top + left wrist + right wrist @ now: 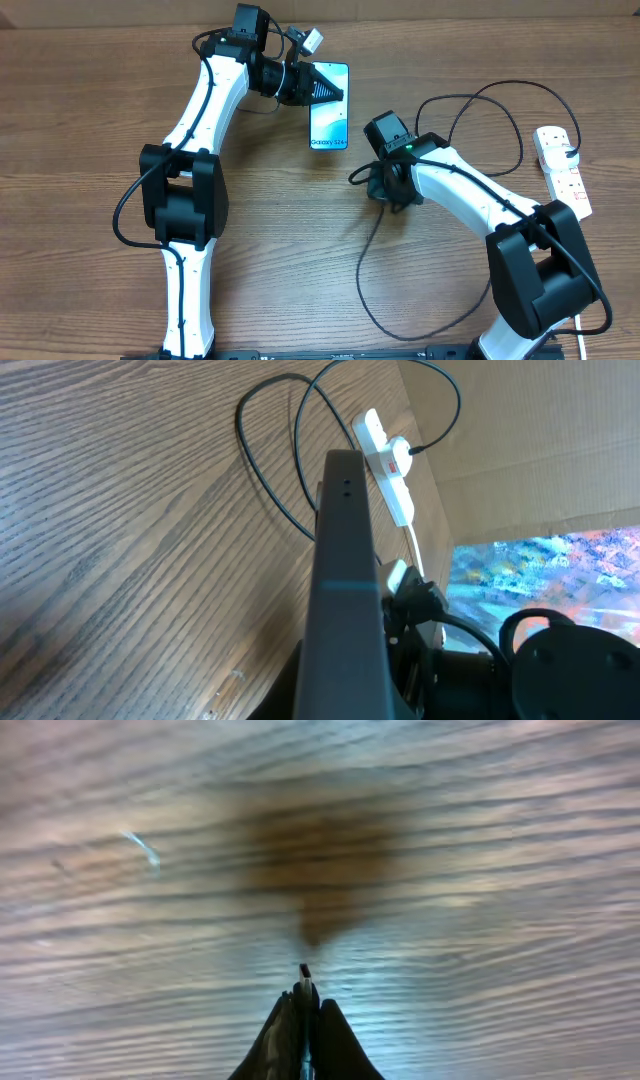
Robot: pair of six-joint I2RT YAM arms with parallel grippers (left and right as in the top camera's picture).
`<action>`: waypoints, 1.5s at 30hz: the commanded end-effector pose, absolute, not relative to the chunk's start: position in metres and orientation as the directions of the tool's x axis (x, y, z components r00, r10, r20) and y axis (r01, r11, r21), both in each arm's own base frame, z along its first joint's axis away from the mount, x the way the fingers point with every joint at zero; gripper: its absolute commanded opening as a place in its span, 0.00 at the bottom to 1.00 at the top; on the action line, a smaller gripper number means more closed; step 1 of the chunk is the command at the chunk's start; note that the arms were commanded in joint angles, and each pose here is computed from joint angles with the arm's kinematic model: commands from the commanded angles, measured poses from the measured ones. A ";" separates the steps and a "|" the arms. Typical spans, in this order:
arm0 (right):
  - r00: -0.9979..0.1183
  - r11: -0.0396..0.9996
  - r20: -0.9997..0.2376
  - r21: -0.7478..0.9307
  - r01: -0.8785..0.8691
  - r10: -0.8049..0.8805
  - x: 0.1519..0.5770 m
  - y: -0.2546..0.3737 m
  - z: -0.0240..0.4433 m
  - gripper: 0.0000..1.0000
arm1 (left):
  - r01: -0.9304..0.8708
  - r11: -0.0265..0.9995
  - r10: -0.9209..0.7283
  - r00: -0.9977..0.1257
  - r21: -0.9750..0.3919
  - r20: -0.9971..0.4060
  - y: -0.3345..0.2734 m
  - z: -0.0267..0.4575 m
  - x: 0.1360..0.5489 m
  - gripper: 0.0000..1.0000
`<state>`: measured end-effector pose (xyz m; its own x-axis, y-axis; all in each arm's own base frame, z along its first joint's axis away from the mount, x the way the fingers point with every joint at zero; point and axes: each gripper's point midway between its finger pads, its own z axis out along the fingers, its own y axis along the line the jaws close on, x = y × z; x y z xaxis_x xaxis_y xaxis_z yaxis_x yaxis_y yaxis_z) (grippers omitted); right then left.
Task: Plug charger to phone and switch on socket
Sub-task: 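Close the right gripper on the USB-C plug and lift it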
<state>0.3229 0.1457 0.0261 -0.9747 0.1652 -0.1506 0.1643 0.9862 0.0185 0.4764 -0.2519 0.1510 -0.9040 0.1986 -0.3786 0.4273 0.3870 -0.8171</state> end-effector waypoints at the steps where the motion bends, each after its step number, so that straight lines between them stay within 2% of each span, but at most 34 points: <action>1: -0.984 0.998 -0.173 -0.037 0.053 0.046 0.329 0.139 0.027 0.04 | 0.419 0.357 0.191 -0.908 -0.835 -0.374 -0.249 0.152 0.476 0.04; 13: -0.997 0.997 -0.078 -0.064 0.032 0.027 0.312 0.135 -0.002 0.04 | 0.428 0.356 0.193 -0.903 -0.831 -0.383 -0.249 0.152 0.477 0.04; 14: -0.997 0.998 -0.066 -0.060 0.031 0.027 0.310 0.136 -0.004 0.05 | 0.428 0.356 0.193 -0.903 -0.831 -0.383 -0.249 0.152 0.477 0.04; 17: -0.998 0.997 -0.056 -0.065 0.031 0.027 0.308 0.135 -0.006 0.22 | 0.430 0.355 0.193 -0.902 -0.830 -0.385 -0.249 0.152 0.477 0.04; 22: -0.998 0.997 -0.047 -0.069 0.032 0.029 0.306 0.134 -0.006 0.29 | 0.432 0.354 0.192 -0.902 -0.829 -0.387 -0.249 0.152 0.477 0.04; 25: -0.999 0.997 -0.035 -0.064 0.033 0.031 0.304 0.135 -0.006 0.21 | 0.430 0.355 0.193 -0.902 -0.830 -0.386 -0.249 0.152 0.477 0.04; 33: -0.998 0.997 -0.005 -0.049 0.059 0.059 0.297 0.137 -0.006 0.19 | 0.431 0.355 0.193 -0.902 -0.830 -0.386 -0.249 0.152 0.477 0.04; 35: -0.998 0.997 -0.006 -0.048 0.059 0.059 0.297 0.137 -0.006 0.14 | 0.430 0.355 0.193 -0.902 -0.830 -0.386 -0.249 0.152 0.477 0.04; 37: -0.998 0.997 -0.007 -0.048 0.058 0.058 0.297 0.137 -0.006 0.04 | 0.431 0.355 0.193 -0.902 -0.830 -0.386 -0.249 0.152 0.477 0.04; 45: -0.998 0.999 -0.044 -0.016 0.051 0.051 0.311 0.146 0.002 0.04 | 0.431 0.354 0.192 -0.902 -0.830 -0.387 -0.249 0.152 0.477 0.04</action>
<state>0.3052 0.1419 0.0011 -0.9976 0.0553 -0.0428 0.0566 0.9980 -0.0289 0.4768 -0.2520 0.1512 -0.9028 0.1985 -0.3814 0.4297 0.3865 -0.8160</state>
